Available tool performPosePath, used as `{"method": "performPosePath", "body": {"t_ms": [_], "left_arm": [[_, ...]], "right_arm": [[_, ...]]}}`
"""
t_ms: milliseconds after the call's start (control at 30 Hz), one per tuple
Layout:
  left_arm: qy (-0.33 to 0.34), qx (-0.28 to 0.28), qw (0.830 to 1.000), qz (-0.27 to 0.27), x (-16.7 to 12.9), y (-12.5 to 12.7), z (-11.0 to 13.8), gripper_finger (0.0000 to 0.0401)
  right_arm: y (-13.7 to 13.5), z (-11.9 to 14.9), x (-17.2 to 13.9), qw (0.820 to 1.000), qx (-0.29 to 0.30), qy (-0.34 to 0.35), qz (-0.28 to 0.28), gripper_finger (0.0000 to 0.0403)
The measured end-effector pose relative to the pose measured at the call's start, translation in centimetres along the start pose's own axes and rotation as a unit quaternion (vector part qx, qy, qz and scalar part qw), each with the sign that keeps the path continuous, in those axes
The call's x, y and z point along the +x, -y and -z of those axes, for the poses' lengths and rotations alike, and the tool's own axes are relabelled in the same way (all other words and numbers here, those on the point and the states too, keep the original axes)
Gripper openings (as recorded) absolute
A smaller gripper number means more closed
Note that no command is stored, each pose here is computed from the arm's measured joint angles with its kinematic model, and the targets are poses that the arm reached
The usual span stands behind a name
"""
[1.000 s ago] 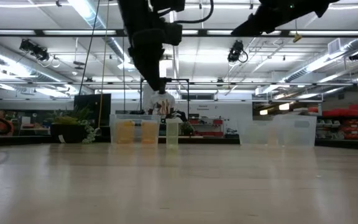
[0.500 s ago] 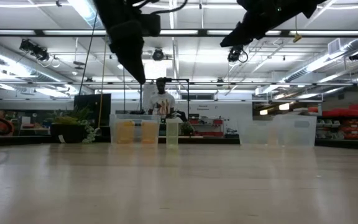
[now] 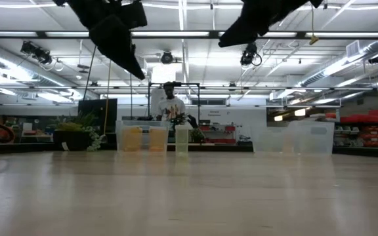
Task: Pick and place medicine bottles into bin by pill shape (circle, oval)
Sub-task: Put the small yellow pill bottle into the right transparent bin
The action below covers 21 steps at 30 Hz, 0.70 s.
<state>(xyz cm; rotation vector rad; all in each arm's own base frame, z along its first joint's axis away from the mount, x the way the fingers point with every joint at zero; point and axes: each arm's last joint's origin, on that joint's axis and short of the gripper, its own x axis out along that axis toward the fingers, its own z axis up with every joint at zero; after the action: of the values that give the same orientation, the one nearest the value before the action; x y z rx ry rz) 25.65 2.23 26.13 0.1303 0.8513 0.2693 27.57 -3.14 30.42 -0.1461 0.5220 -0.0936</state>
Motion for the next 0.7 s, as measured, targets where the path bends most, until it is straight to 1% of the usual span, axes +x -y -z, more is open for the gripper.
{"method": "performPosePath", "body": {"t_ms": [200,333,533,700], "left_arm": [[0.053,0.02,0.998,-0.004,-0.5,-0.1,1.4,0.0174],[0.085,0.033,0.996,-0.009,-0.6,0.0,2.5,0.0177],[0.144,0.034,0.989,-0.016,-1.0,0.0,4.1,0.0187],[0.181,0.037,0.983,-0.014,-1.4,0.0,5.9,0.0193]], "right_arm": [[-1.3,-1.7,2.5,0.999,0.012,-0.035,-0.003,0.0161],[-2.1,-2.5,4.5,0.998,0.02,-0.066,-0.014,0.0161],[-3.3,-3.2,6.9,0.995,0.027,-0.1,0.001,0.0161],[-3.8,-3.8,8.5,0.993,0.04,-0.109,0.005,0.0161]]}}
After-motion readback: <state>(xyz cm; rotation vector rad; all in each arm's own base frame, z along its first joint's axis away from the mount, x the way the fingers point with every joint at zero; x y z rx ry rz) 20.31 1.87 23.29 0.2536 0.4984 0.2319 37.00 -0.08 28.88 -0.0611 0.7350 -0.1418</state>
